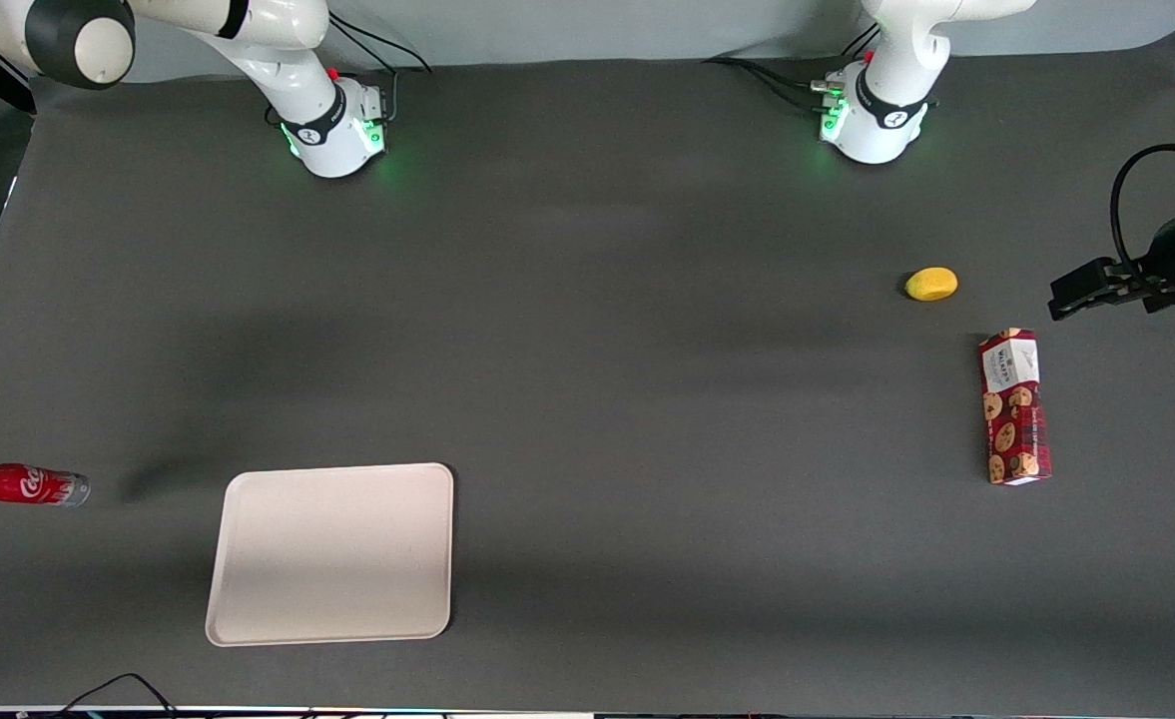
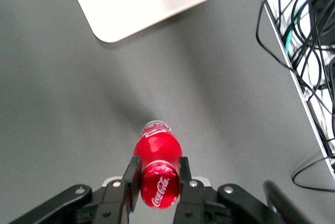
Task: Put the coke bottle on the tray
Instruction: 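Lift the bottle and carry it over the white tray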
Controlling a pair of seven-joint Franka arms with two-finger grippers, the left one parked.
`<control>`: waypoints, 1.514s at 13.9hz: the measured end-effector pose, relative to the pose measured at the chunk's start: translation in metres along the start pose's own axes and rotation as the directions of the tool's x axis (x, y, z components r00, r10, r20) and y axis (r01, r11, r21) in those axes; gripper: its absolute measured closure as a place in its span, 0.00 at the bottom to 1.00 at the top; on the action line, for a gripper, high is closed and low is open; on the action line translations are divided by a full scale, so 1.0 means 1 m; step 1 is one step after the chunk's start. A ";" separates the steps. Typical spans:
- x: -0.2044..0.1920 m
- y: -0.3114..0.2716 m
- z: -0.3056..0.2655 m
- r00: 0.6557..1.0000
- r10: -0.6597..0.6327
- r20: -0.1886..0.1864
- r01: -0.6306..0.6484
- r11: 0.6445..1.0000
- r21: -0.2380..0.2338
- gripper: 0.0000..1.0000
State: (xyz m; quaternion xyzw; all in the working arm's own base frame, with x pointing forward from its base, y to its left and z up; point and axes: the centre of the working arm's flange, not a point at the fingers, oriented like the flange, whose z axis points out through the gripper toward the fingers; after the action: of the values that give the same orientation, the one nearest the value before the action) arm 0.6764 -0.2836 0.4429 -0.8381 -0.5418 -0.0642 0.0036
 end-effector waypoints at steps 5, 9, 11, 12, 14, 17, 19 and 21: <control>0.106 -0.031 -0.049 0.997 0.064 0.032 -0.065 0.998 0.028 0.67; 0.218 -0.074 -0.063 0.989 0.128 0.071 -0.132 0.990 0.049 0.67; 0.246 -0.084 -0.051 0.985 0.151 0.085 -0.156 0.986 0.053 0.67; 0.248 -0.082 -0.038 0.983 0.159 0.089 -0.164 0.985 0.051 0.67; 0.242 -0.069 0.001 0.980 0.173 0.103 -0.177 0.983 0.040 0.67; 0.225 -0.051 0.063 0.972 0.197 0.130 -0.203 0.979 0.033 0.67; 0.216 -0.047 0.094 0.969 0.211 0.130 -0.216 0.976 0.021 0.67; 0.212 -0.048 0.109 0.968 0.217 0.127 -0.220 0.975 0.014 0.67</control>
State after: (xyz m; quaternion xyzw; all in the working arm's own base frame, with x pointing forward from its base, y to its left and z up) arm 0.7298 -0.0630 0.3551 -0.8948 -0.4463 -0.0035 -0.0116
